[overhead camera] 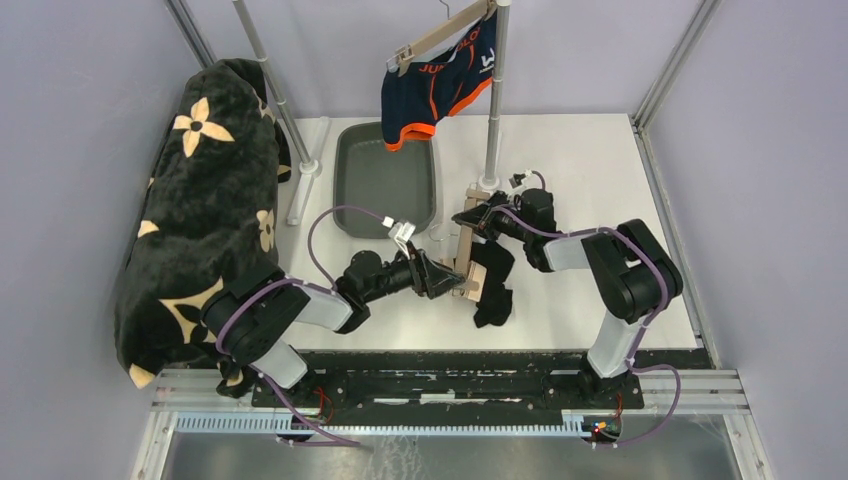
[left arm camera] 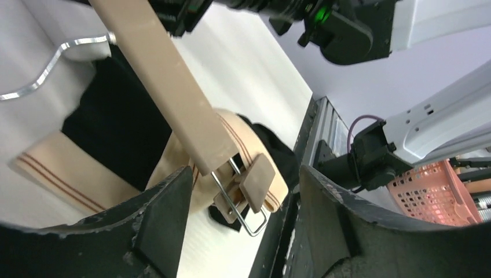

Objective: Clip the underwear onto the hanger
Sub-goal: Open the clamp at the hanger.

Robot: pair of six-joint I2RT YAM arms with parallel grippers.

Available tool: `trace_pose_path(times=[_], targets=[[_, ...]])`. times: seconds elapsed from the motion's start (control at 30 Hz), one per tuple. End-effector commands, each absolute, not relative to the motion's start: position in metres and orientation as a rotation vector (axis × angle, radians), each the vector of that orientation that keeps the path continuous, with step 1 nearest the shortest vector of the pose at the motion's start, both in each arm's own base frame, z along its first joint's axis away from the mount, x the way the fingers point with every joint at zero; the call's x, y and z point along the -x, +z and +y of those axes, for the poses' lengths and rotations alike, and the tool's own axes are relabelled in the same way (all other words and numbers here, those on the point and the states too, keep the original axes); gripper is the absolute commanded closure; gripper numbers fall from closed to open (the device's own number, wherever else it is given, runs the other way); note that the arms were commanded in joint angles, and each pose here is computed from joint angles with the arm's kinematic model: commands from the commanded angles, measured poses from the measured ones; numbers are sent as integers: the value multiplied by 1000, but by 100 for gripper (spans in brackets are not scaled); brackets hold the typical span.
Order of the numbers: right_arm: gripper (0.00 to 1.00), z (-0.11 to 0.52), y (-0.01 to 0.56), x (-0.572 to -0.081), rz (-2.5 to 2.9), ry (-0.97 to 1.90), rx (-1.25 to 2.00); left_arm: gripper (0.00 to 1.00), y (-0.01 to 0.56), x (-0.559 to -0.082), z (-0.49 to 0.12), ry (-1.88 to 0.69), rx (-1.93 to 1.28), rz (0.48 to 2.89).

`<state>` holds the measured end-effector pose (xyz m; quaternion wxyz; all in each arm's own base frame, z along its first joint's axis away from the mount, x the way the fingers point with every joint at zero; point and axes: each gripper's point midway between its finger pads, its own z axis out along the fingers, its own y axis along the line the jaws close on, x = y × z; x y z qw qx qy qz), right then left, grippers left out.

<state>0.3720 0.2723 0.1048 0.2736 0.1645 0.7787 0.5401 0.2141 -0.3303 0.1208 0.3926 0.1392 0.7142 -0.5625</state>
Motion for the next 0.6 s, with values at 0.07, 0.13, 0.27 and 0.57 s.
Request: trace_pose_path(times=[0.07,0.13,0.27,0.57], targets=[[97,254,140,-376,2010,1462,-317,20,180,-250,-323,-1377,-264,1633],[98,250,142,-372,2041,1429,-271,17,188,-262,-311,-1327,-223,1630],[100,252,152,-354,2102,1415,-94,8,196,-296,-287,-1170,-160,1670],[99,275,168,-312,2143,1547,227,7,201,-334,-304,-1297,-210,1689]])
